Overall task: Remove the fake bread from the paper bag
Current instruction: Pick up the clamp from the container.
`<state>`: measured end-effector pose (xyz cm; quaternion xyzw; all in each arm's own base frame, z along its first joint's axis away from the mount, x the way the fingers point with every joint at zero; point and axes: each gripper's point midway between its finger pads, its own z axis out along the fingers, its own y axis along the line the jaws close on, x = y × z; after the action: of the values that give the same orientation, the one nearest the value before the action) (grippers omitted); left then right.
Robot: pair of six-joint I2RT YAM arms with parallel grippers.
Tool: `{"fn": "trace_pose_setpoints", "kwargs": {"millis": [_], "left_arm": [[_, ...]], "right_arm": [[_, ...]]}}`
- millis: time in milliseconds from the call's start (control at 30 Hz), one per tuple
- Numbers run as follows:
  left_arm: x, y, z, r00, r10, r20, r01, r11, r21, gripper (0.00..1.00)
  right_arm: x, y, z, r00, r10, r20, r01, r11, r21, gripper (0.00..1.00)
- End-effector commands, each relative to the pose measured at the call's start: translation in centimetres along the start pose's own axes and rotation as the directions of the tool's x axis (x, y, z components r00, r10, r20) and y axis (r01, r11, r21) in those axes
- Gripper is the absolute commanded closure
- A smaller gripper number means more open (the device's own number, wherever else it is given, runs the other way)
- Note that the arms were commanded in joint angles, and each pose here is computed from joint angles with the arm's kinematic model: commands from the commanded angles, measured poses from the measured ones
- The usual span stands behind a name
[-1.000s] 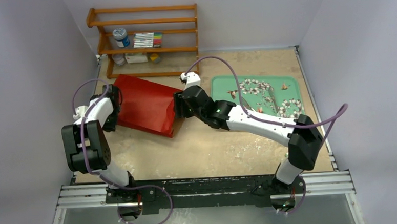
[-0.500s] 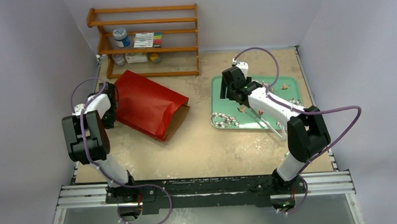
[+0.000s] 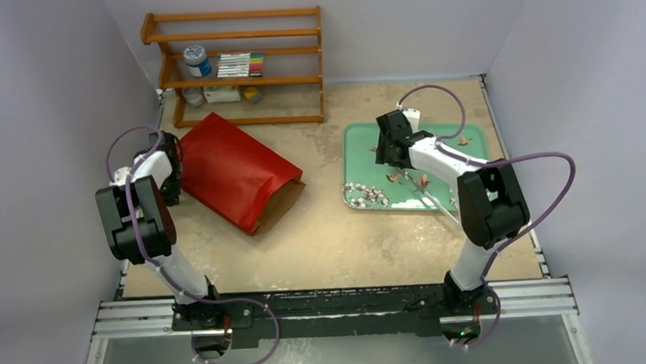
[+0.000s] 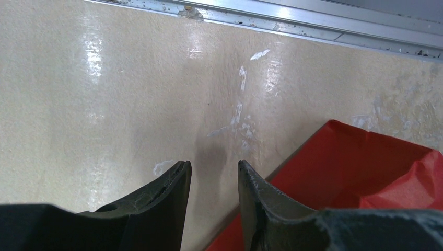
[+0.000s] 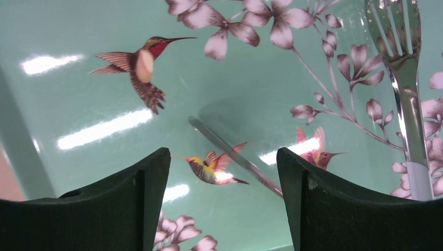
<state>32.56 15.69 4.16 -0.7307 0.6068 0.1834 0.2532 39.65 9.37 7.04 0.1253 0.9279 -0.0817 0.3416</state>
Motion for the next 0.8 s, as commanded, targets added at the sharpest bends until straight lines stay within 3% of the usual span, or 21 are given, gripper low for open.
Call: {"fn": "trace_pose_setpoints", "kwargs": {"millis": [0, 267, 367, 533, 767], "left_arm": [[-0.6, -2.3, 0.3, 1.000, -0.026, -0.014, 0.026, 0.998, 0.057, 0.61], [-0.5, -2.5, -0.4, 0.999, -0.022, -0.039, 0.026, 0.996, 0.081, 0.61], [-1.3, -2.3, -1.4, 0.999, -0.025, -0.031, 0.028, 0.995, 0.099, 0.61], [-2.6, -1.1, -3.4, 0.998, -0.052, -0.020, 0.054, 0.990, 0.130, 0.61], [-3.8, 1.5, -6.0, 0.995, -0.096, -0.016, 0.098, 0.982, 0.161, 0.61]], "right_arm": [[-0.9, -1.1, 0.9, 1.000, 0.013, 0.009, -0.013, 0.999, 0.052, 0.23], [0.6, -0.9, 1.6, 0.999, -0.009, -0.049, 0.010, 1.000, 0.025, 0.24], [1.2, -0.6, 1.8, 0.997, -0.015, -0.071, 0.015, 1.000, 0.006, 0.30], [1.5, -0.3, 1.5, 0.996, -0.014, -0.084, 0.013, 1.000, -0.022, 0.62], [0.9, -0.7, 0.5, 0.998, -0.044, -0.055, 0.042, 0.999, -0.028, 0.91]]}}
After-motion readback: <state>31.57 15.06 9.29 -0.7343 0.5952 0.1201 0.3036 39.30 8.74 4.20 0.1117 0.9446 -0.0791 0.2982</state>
